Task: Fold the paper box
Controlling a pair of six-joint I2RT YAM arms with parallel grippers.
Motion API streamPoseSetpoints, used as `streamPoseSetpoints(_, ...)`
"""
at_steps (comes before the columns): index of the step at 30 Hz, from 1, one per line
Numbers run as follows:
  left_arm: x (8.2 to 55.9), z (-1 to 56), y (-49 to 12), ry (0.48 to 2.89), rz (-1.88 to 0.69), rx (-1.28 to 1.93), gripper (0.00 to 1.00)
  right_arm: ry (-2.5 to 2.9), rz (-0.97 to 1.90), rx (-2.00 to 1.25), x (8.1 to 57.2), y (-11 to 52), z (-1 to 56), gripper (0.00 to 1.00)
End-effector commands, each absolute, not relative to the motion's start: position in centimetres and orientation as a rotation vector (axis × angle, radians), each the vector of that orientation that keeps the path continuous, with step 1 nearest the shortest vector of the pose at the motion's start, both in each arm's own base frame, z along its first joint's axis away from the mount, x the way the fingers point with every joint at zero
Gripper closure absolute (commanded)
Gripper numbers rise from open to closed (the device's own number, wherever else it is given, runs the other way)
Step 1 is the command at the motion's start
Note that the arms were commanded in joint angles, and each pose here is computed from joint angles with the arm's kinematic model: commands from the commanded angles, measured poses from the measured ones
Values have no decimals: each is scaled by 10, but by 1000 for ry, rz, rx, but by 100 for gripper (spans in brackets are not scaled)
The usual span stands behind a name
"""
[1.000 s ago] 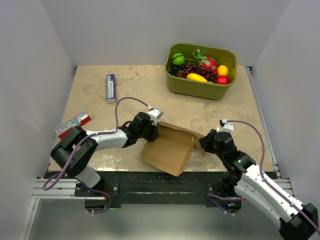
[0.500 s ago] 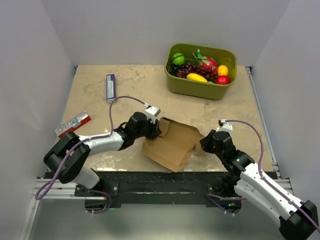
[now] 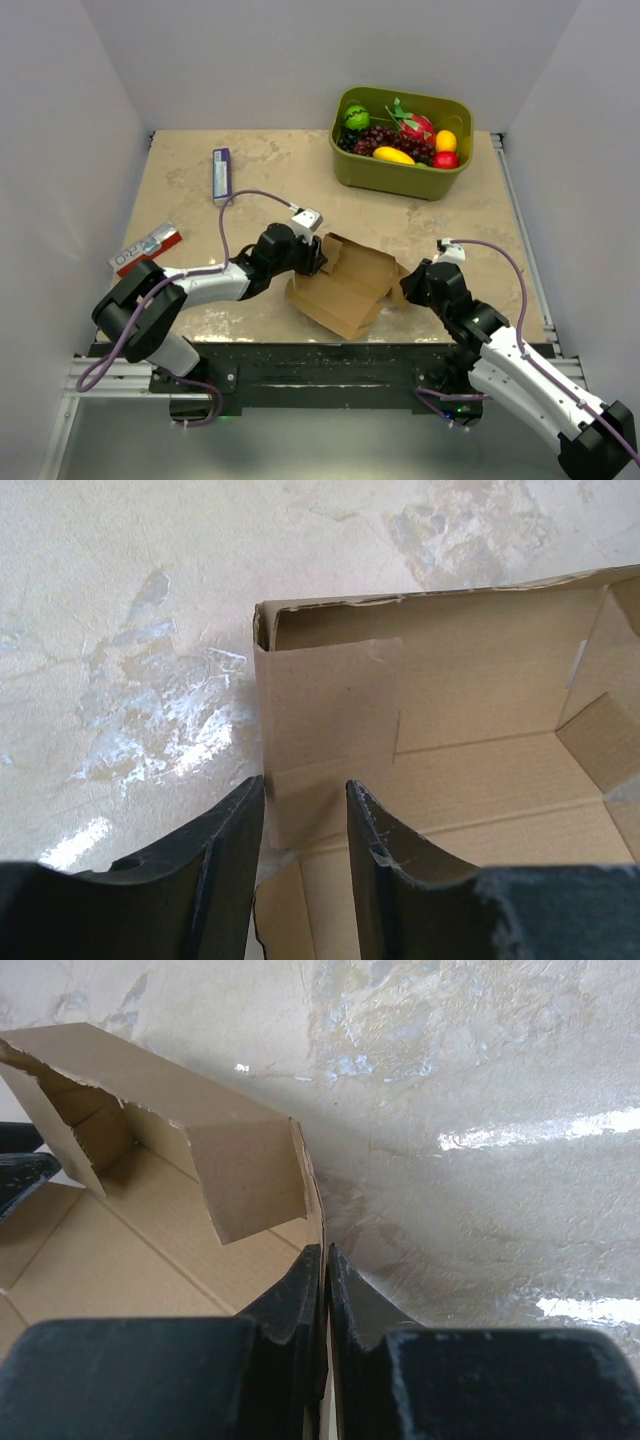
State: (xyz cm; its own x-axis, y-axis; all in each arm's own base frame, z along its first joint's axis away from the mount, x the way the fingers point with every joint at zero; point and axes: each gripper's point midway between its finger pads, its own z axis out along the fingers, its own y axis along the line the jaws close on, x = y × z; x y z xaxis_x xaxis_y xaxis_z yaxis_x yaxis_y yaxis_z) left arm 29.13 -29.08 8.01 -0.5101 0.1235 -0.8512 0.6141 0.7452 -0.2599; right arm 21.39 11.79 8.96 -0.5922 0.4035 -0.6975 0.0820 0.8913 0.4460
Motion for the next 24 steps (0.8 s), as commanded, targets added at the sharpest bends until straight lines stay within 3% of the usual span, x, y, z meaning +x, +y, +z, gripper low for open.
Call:
streamPoseSetpoints(1,311,93,-295,1968,-656,551,56,2131,488,329,220,121,99,92)
streamPoseSetpoints(15,319,105,-296,1894,-656,569,43,2128,503,312,219,123,100,92)
streamPoseSetpoints(24,321,105,-300,1869,-728,617,42,2125,518,298,218,125,102,93)
